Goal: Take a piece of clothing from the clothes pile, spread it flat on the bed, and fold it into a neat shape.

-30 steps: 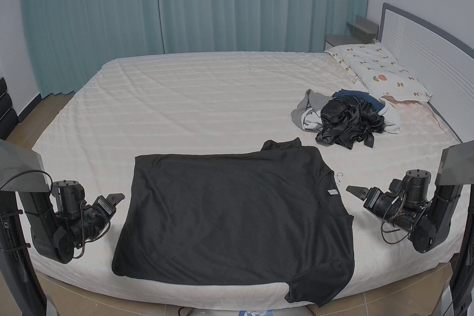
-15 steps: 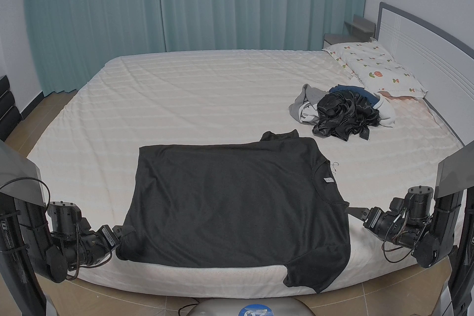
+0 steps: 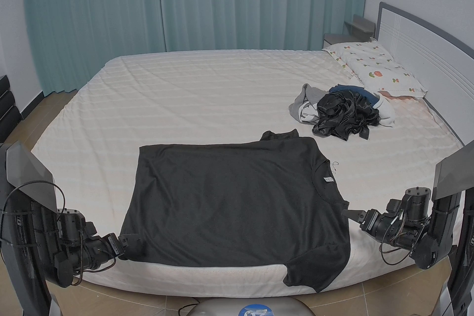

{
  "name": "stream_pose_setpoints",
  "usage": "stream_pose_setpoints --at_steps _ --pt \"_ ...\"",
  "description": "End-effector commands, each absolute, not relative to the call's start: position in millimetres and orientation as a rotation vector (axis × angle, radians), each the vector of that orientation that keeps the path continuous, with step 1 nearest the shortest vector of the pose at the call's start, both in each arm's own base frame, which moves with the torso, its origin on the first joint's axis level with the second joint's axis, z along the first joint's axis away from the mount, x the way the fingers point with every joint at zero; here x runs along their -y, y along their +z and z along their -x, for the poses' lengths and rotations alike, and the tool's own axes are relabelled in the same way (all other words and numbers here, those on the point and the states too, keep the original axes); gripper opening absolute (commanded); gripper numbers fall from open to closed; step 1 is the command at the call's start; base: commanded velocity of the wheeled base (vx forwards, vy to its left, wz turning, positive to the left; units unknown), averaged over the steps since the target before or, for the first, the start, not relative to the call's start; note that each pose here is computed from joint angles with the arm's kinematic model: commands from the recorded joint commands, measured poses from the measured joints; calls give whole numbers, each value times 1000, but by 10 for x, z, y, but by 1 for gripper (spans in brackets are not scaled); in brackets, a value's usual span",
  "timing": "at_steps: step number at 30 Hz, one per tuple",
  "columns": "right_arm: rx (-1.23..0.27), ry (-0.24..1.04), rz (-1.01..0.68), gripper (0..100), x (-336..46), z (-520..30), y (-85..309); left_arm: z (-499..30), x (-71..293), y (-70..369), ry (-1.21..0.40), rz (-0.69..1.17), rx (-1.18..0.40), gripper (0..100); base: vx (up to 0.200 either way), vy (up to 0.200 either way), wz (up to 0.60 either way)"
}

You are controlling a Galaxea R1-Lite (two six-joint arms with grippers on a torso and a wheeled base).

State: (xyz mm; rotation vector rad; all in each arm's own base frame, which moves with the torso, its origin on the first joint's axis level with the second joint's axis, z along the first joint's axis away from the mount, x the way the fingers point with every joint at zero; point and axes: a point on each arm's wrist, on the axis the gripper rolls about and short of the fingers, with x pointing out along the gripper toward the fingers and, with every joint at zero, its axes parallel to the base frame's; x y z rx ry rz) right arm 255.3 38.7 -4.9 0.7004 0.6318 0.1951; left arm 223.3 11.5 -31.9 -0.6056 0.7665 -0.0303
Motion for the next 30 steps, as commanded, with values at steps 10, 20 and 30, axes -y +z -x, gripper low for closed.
stream_pose_setpoints --at_steps 10,20,30 --pt "-630 202 -708 100 -406 -2543 -42 -2194 -129 -389 -107 618 -807 100 0 0 0" --pt "-632 203 -707 100 -410 -2542 -46 -2306 -133 -434 -124 594 -780 100 0 0 0" --pt "-642 199 -706 100 -408 -2526 -60 -2247 -150 -426 -104 601 -796 0 0 0 0"
